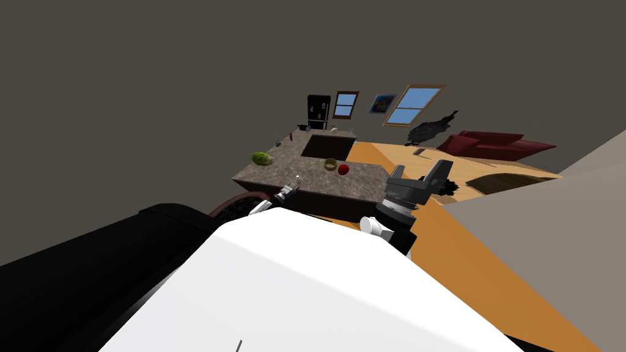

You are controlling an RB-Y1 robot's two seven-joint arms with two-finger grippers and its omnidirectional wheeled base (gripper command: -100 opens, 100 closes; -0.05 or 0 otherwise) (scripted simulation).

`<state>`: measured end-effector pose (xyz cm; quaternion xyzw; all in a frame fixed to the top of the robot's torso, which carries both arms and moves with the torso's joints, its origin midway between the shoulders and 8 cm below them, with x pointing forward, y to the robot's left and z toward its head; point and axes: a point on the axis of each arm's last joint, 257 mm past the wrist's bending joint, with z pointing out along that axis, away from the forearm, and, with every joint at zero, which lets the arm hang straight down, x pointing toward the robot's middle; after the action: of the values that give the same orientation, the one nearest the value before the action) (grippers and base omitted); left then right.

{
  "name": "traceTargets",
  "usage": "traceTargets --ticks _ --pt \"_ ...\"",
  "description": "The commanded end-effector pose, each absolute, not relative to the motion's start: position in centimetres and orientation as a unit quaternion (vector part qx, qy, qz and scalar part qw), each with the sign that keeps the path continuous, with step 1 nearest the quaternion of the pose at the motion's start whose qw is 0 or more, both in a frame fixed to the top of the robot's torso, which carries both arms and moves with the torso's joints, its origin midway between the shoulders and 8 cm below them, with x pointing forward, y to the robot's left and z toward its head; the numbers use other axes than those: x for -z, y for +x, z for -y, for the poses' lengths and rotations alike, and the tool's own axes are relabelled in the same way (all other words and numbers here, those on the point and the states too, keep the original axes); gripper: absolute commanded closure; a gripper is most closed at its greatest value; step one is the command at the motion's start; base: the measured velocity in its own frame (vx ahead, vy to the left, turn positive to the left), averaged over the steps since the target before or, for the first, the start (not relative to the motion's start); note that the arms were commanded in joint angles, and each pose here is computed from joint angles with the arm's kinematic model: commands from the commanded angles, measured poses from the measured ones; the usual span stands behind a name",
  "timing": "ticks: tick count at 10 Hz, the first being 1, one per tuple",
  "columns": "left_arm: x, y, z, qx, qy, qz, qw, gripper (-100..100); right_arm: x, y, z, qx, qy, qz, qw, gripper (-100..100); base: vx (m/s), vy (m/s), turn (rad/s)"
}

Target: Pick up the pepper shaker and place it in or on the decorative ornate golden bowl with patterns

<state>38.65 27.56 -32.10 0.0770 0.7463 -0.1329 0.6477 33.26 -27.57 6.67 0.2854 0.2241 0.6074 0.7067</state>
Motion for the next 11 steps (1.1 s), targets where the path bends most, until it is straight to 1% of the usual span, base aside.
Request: traceTargets --ticks 1,2,3,4,5,9,10,11 --pt "32.01 39.39 -27.88 0.124 0.079 -0.746 0.649 -100 -6.67 33.26 27.57 -0.607 0.285 -0.224 0.707 0 0.168 -0.105 -0.001" --pt "32.13 39.09 -27.79 0.127 0.078 -0.746 0.648 -100 -6.67 33.26 27.58 -0.607 0.285 -0.224 0.707 0 0.081 -0.033 0.003" --pt "32.13 39.14 -27.82 0.127 0.078 -0.746 0.649 0 -6.67 33.26 27.58 -0.607 0.285 -0.224 0.707 0 0.013 -0.009 0.001" --pt "32.12 39.14 -27.81 0.127 0.078 -0.746 0.649 -100 -6.67 33.26 27.58 -0.607 0.285 -0.224 0.707 0 0.006 -0.004 0.000" --pt "32.12 39.14 -27.81 0.127 0.078 -0.746 0.649 100 -6.67 33.26 27.58 -0.607 0.285 -0.224 0.707 0 0.000 0.000 0.000" --pt "32.16 39.12 -27.95 0.125 0.078 -0.747 0.648 100 -6.67 33.26 27.58 -0.607 0.285 -0.224 0.707 0 0.000 0.001 0.005" --pt "32.16 39.12 -27.95 0.125 0.078 -0.747 0.648 0 -6.67 33.26 27.58 -0.607 0.285 -0.224 0.707 0 0.000 0.000 0.000" --pt "31.47 40.05 -28.73 0.116 0.075 -0.746 0.651 -100 -6.67 33.26 27.58 -0.607 0.285 -0.224 0.707 0 0.022 -0.100 -0.090"
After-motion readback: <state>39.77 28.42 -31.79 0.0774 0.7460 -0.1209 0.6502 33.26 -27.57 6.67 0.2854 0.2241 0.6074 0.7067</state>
